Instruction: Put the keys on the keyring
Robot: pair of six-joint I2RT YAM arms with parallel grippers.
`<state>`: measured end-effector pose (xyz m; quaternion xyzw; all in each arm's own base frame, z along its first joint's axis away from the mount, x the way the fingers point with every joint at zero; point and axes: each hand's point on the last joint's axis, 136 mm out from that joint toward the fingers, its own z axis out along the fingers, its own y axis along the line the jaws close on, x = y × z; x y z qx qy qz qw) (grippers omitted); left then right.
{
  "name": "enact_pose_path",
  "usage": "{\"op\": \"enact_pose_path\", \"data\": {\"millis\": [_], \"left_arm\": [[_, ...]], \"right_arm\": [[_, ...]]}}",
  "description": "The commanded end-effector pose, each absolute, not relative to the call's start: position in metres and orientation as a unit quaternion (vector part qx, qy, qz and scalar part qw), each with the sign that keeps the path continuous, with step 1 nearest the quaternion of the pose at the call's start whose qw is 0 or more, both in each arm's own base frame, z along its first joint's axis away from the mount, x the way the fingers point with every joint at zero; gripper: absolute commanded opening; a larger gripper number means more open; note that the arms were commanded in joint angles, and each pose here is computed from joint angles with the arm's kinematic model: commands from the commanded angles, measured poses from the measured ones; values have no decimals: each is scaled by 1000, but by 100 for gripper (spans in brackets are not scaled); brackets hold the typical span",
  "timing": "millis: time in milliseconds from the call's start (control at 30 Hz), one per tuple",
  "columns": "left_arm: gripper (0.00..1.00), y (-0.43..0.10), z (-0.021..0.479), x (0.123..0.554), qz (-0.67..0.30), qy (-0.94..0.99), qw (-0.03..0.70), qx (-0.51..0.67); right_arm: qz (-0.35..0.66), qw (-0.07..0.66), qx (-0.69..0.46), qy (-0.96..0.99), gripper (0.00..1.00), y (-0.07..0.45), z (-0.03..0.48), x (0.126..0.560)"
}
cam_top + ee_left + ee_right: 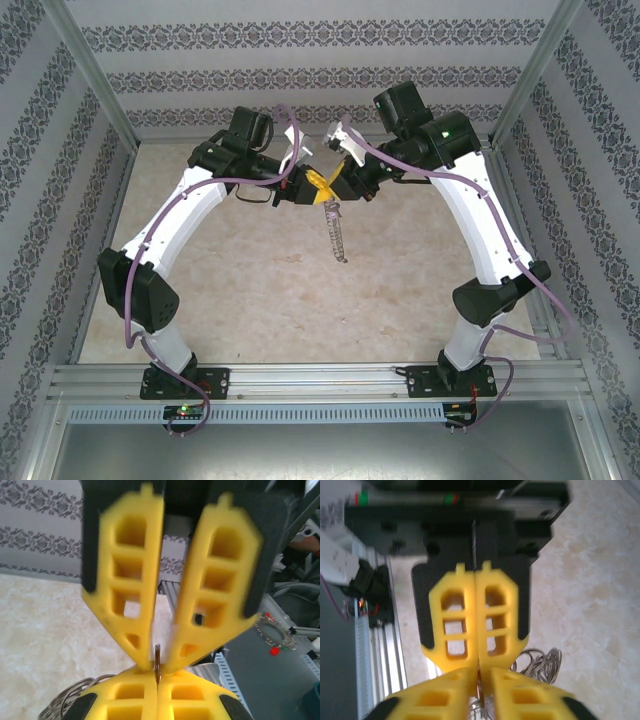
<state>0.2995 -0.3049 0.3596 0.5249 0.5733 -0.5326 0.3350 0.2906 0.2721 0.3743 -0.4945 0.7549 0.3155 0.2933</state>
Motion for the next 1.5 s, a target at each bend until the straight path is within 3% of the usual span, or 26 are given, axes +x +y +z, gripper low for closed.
{"op": "enact_pose_path", "data": {"millis": [0,367,533,800,1100,1467], "left_arm": [[0,-309,378,286,-530,540,359,546],[0,-308,387,283,-522,532,379,549],[0,-308,393,284,-521,525,391,548],[0,-309,399,286,-523,521,399,545],[0,-310,401,290,-520,520,409,539],[0,-309,399,288,-519,521,411,538]], "right_arm": [[325,367,-465,738,29,268,408,303],[382,451,-326,738,25,220,390,311],[424,433,-338,720,28,228,368,290],[454,405,-369,703,17,252,361,271],[471,360,-394,702,13,287,338,257],[450,371,-379,718,25,270,337,262]]}}
